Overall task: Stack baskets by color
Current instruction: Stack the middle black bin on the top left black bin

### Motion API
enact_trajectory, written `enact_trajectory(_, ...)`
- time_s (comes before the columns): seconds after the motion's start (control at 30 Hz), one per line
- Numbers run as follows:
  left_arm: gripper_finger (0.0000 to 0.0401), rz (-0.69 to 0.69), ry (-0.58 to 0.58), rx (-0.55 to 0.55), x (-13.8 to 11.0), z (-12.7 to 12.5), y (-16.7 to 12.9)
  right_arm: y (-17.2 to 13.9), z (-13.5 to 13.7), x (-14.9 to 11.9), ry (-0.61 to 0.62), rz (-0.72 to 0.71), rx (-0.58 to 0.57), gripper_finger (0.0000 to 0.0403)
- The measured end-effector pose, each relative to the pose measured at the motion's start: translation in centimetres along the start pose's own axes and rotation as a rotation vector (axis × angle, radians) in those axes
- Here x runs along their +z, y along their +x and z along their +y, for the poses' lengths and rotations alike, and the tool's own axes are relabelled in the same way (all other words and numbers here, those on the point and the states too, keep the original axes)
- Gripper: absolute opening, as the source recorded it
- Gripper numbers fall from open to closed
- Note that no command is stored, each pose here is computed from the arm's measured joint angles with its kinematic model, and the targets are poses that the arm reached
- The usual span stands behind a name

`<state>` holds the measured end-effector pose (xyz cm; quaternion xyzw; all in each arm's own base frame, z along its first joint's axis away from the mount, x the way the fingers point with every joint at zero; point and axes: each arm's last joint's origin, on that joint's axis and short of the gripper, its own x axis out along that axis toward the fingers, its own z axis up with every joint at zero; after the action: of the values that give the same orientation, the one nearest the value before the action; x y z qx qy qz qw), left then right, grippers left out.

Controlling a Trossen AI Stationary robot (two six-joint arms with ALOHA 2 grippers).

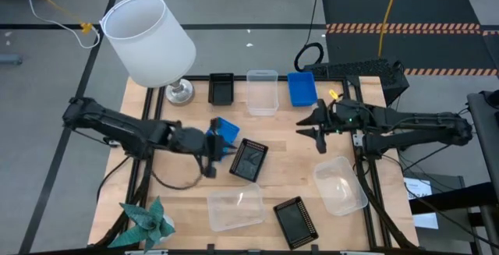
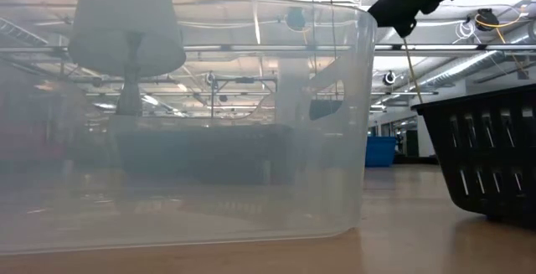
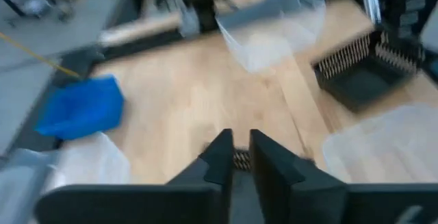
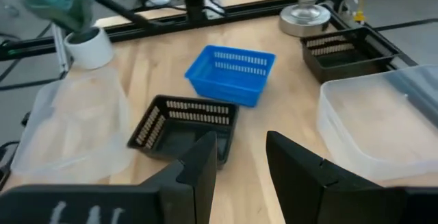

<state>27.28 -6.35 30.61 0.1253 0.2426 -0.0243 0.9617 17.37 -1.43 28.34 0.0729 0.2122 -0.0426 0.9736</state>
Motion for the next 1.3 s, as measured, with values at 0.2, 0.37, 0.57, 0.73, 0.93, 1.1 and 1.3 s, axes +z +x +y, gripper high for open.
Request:
enact_trajectory(0.2, 0.0153, 0.070, 0.002, -0.077, -1.2, -3.7, 3.7, -0.4, 0.6, -0.3, -0.014, 0.020, 0.032, 0.0121)
enact_trajectory(0.37, 0.0193, 0.160, 0.004, -0.148, -1.8, -6.7, 5.9, -0.5, 0.9, -0.6, -0.001, 0.045, 0.043, 0.0121)
enact_trajectory(0.57, 0.0178, 0.357, 0.061, -0.150, -1.9, -9.0, 8.2, -0.5, 1.1, -0.6, 0.017, 0.046, 0.056, 0.0121)
enact_trajectory(0.73, 0.0141, 0.520, 0.120, -0.087, -2.1, -8.8, 9.5, -0.6, 1.5, -0.7, 0.031, 0.052, 0.077, 0.0121)
enact_trajectory(0.93, 0.0109, 0.581, 0.087, -0.089, -3.0, -7.3, 10.2, -0.6, 2.0, -1.1, 0.018, 0.093, 0.097, 0.0121)
enact_trajectory(1.1, 0.0102, 0.609, 0.079, -0.116, -3.7, -6.6, 10.6, -0.6, 2.1, -1.4, 0.012, 0.119, 0.102, 0.0121)
enact_trajectory(1.3, 0.0108, 0.614, 0.042, -0.131, -3.7, -6.3, 10.7, -0.7, 2.4, -1.5, 0.046, 0.129, 0.112, 0.0121)
